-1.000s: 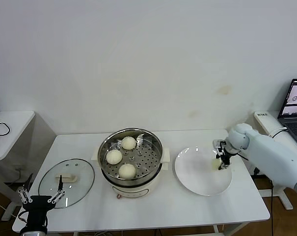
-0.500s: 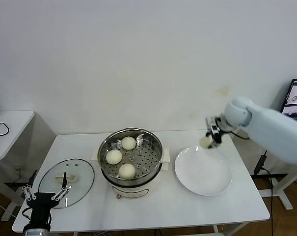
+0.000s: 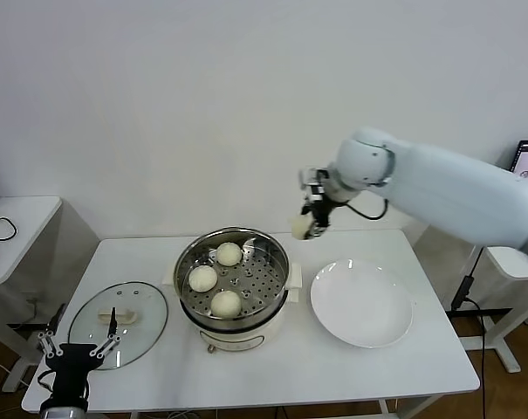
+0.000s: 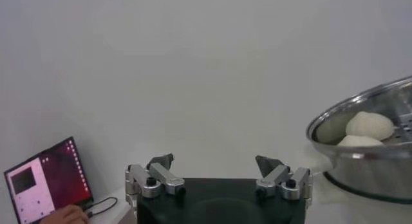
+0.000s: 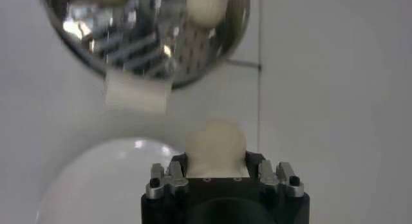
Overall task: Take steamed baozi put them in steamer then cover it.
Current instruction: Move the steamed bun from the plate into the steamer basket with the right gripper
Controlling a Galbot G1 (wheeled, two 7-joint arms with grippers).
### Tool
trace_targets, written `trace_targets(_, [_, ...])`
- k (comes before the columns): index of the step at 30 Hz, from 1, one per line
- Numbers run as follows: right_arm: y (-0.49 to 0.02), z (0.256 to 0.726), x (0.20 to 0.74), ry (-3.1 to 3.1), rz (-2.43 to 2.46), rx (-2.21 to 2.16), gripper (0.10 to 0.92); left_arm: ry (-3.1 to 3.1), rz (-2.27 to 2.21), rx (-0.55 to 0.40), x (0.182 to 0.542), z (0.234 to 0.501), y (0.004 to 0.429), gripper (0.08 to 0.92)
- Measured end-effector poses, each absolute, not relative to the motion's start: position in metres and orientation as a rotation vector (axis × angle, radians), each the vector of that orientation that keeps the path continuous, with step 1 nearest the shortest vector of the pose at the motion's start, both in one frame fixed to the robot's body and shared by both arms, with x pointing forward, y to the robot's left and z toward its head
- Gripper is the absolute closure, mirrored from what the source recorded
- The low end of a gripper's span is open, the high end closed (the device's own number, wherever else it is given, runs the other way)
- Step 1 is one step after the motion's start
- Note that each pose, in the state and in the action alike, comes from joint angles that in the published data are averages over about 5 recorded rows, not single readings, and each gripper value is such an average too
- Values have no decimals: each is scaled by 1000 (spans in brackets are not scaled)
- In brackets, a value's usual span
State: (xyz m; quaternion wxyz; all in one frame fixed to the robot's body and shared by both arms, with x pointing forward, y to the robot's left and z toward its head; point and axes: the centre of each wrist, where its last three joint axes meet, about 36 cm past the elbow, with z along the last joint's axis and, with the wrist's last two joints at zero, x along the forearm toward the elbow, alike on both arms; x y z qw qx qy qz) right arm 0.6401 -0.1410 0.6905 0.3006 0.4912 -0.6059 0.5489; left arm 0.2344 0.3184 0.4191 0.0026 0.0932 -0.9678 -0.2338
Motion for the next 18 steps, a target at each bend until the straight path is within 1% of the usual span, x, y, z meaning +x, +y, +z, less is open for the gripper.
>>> trace_targets(9, [-62,665,630,-1570,1448,1371,446,-3027,-730,323,232,418,322,177])
trace_targets(13, [-39,644,626,-1539,1449,1382,445,-3027,-730,332,232,418,323,177])
trace_targets(18, [-24,617,623,-1501,1449,1380,445,-3025,-731,340,233,417,325,177])
